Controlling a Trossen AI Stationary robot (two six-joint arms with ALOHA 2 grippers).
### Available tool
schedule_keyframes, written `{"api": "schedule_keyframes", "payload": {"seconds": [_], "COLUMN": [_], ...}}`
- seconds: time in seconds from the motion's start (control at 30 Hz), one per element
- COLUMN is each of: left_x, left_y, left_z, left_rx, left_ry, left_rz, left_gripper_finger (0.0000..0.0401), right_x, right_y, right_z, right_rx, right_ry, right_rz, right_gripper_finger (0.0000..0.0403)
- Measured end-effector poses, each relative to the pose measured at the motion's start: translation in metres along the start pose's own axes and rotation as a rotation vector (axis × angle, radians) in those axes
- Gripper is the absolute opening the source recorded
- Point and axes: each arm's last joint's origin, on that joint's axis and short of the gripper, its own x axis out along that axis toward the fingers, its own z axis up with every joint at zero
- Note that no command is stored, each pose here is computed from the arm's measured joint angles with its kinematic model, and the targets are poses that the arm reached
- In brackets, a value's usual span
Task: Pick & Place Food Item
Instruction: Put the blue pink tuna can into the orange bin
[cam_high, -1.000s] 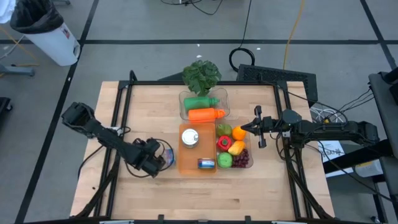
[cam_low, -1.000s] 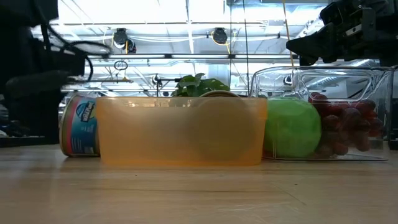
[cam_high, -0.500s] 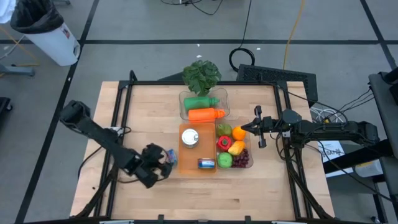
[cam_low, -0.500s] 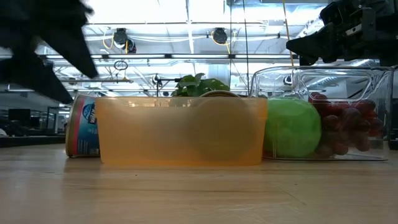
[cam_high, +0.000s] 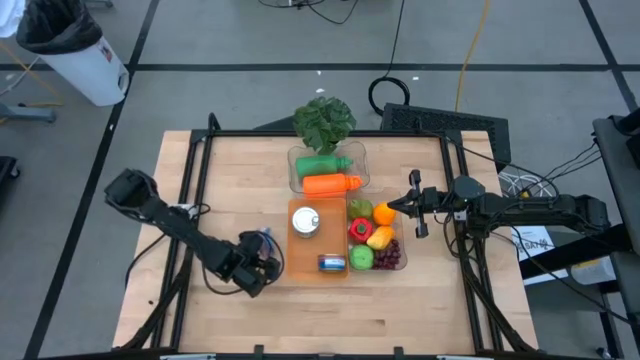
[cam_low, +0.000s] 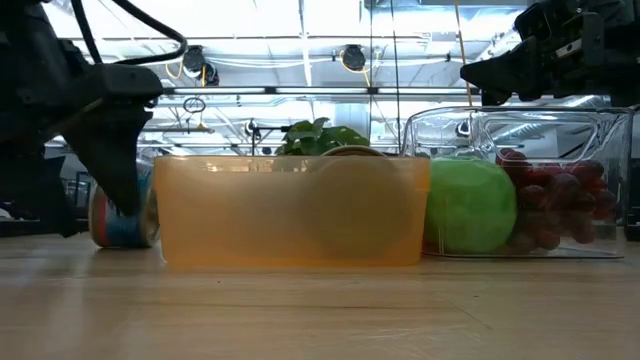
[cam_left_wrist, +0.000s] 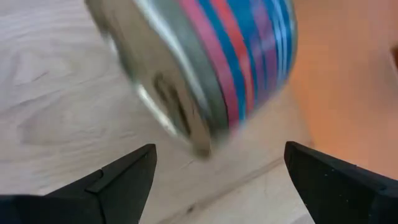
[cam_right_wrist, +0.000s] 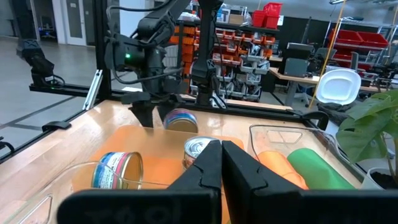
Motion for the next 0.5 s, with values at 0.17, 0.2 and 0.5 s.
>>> {"api": "schedule_keyframes", "payload": {"seconds": [0.17, 0.2, 0.5], "left_x": [-0.007, -0.01, -0.018], "left_y": [0.005, 0.006, -0.005], "left_z": [-0.003, -0.004, 0.009], "left_rx": [0.008, 0.008, -0.071], "left_ry": [0.045, 0.042, -0.218], "left_rz": [0.025, 0.036, -0.002], "left_gripper_finger": [0.0365, 0.0365, 0.0365], "right_x": [0.0, 0.0, 0.0], "right_y": [0.0, 0.0, 0.0], "right_z": [0.0, 0.0, 0.0], "right_rx": [0.0, 0.0, 0.0], "right_ry": [0.0, 0.0, 0.0], "right_rz": [0.0, 0.001, 0.0], "right_gripper_finger": [0.0, 0.0, 0.0]}}
